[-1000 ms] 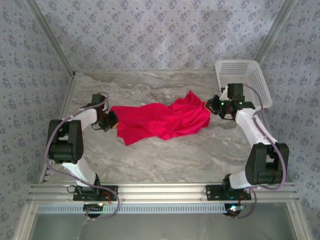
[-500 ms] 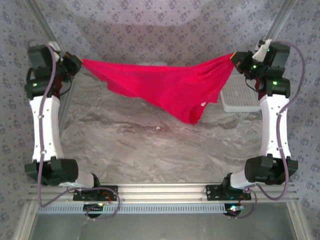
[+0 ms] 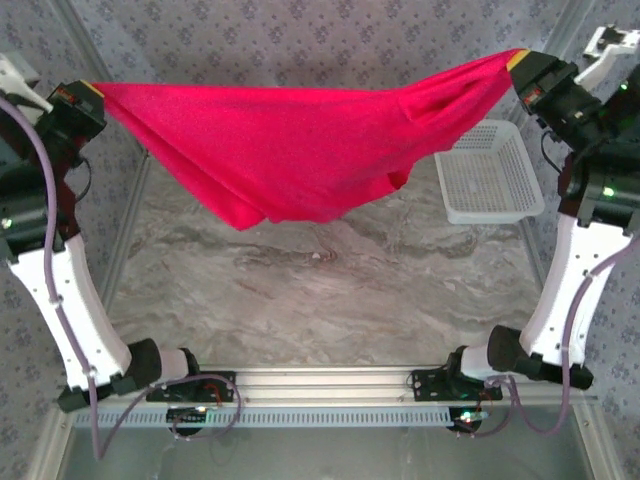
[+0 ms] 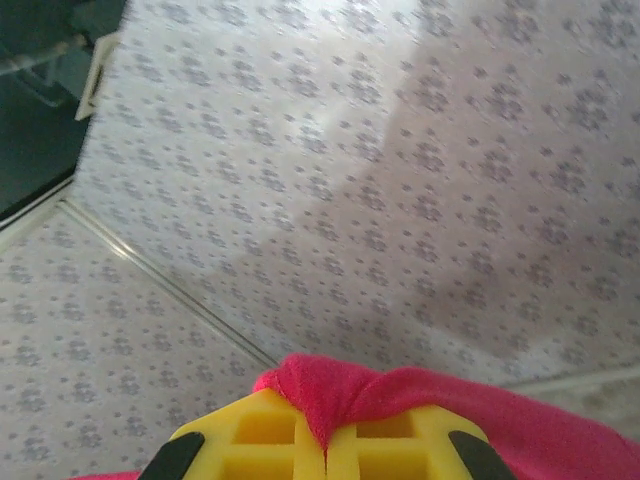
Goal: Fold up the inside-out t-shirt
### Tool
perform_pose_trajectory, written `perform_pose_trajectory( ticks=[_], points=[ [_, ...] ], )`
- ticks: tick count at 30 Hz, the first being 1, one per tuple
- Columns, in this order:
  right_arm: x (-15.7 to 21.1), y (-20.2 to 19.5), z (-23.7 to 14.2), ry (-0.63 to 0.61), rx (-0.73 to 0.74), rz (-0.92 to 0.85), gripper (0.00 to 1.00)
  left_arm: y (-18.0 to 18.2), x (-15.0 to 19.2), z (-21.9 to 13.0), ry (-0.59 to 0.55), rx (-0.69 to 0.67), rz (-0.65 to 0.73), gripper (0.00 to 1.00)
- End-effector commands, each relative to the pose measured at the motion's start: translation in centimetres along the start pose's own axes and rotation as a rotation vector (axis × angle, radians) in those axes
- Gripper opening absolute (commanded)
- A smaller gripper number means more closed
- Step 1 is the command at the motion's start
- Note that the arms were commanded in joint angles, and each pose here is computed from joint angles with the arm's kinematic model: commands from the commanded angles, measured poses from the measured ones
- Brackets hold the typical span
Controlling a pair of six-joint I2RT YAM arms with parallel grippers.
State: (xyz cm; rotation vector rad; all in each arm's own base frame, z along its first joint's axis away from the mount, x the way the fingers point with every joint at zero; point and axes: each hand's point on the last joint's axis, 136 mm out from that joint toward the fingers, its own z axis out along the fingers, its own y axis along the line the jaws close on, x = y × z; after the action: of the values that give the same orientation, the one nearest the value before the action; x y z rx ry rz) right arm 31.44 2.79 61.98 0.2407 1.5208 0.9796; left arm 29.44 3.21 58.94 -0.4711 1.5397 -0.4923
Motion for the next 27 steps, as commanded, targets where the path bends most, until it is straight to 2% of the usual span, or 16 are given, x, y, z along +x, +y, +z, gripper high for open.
perform_pose_trajectory(
  ticks=[1, 3, 6, 9, 11, 13, 15, 18, 21, 23, 24, 26, 27],
  points=[
    [-0.4, 3.0, -2.0, -0.025, -0.053, -0.022, 0.00, -1.1, -2.7, -4.2, -0.144, -0.033, 0.122, 0.00],
    [-0.7, 2.5, -2.0, -0.037, -0.038, -0.018, 0.00, -0.7, -2.5, -4.1, -0.139, -0.056, 0.141, 0.00],
    [-1.5, 1.0, -1.4, -0.066, 0.001, -0.009, 0.00, 0.6, -1.3, -2.2, -0.083, -0.075, 0.142, 0.00],
    [-1.6, -1.9, 0.7, -0.062, 0.047, 0.020, 0.00, 3.0, 2.2, 2.3, 0.051, -0.060, 0.078, 0.00],
    [-0.7, -4.9, 3.1, -0.034, 0.099, 0.029, 0.00, 5.8, 6.3, 6.5, 0.176, -0.051, -0.010, 0.00],
    [1.1, -8.0, 6.0, 0.025, 0.152, 0.036, 0.00, 8.4, 10.2, 10.1, 0.284, -0.061, -0.060, 0.00],
    [3.8, -11.1, 9.4, 0.105, 0.201, 0.041, 0.00, 11.1, 14.2, 13.1, 0.376, -0.122, -0.051, 0.01],
    [9.0, -16.4, 14.5, 0.238, 0.281, 0.063, 0.00, 14.9, 19.7, 17.3, 0.489, -0.214, -0.010, 0.03],
    [14.5, -22.5, 18.7, 0.358, 0.377, 0.119, 0.00, 18.0, 25.5, 21.4, 0.619, -0.263, -0.028, 0.04],
    [17.3, -26.2, 20.8, 0.414, 0.442, 0.166, 0.21, 19.5, 28.5, 23.8, 0.691, -0.291, -0.050, 0.09],
    [18.5, -28.1, 21.6, 0.444, 0.483, 0.193, 0.39, 20.2, 29.9, 24.9, 0.734, -0.308, -0.061, 0.15],
    [20.2, -30.2, 22.7, 0.500, 0.526, 0.229, 0.49, 20.8, 31.5, 25.9, 0.819, -0.348, -0.081, 0.31],
    [21.1, -30.6, 22.7, 0.530, 0.543, 0.236, 0.52, 21.0, 32.1, 25.8, 0.856, -0.376, -0.080, 0.34]
  ],
)
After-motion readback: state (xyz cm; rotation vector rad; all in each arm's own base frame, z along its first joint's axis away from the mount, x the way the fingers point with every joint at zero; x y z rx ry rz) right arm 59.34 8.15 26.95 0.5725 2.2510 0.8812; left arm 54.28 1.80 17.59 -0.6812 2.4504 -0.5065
